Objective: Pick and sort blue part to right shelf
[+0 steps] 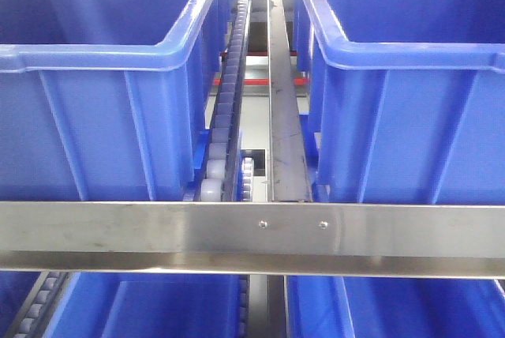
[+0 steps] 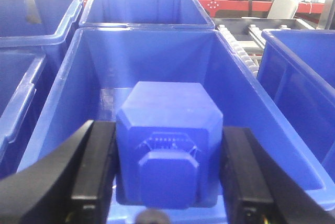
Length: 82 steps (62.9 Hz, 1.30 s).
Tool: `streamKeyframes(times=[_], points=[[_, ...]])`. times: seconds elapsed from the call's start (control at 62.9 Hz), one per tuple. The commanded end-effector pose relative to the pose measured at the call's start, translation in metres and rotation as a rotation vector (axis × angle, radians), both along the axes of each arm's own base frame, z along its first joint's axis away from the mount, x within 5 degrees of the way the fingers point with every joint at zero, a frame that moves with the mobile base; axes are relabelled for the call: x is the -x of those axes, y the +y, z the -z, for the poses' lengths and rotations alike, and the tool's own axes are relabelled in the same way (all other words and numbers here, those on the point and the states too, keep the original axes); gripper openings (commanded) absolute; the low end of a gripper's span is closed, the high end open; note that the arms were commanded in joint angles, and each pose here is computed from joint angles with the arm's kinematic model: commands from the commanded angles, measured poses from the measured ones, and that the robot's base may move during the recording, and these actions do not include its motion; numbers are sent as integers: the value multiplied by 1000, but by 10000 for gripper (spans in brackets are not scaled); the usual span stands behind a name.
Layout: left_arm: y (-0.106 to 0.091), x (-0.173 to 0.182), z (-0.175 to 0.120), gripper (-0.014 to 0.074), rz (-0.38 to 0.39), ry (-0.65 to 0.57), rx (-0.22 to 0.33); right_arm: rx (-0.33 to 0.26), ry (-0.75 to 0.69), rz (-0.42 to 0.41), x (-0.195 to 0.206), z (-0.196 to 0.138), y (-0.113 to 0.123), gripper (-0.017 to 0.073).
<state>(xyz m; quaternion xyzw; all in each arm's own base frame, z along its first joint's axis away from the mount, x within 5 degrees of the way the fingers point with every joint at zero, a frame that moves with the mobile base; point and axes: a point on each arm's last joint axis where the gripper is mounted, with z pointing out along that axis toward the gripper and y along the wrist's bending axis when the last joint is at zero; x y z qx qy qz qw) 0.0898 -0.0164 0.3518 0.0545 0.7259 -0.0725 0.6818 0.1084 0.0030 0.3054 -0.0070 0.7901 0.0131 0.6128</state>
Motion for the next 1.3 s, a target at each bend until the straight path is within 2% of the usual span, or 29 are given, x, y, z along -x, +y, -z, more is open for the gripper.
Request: streamKeyframes(times=[0.0,0.477,0.636,0.763,0.922,1.097,1.288], points=[[1,1,-18,300,-8,-115,26,14,-125,10,-1,-19,-1,298],[1,1,-19,300,-9,-125,28,14,-141,11,-1,-21,-1,298],[1,1,-19,300,-8,-126,35,-21,-149,11,-2,-21,-1,299],[0,-4,-18,306,-8,-108,32,-25,-143,11,-4,-22,-1,303],[-3,-24,-19,305,-8,-57,37,-24,-131,11,-17,-32,-1,316],[-7,-57,-31,305,-19,-61,39,-24,-135,17,-47,-43,-1,316],[-14,-107,-23,309,-22,54,20,-23,-126,27,-87,-34,-1,316]])
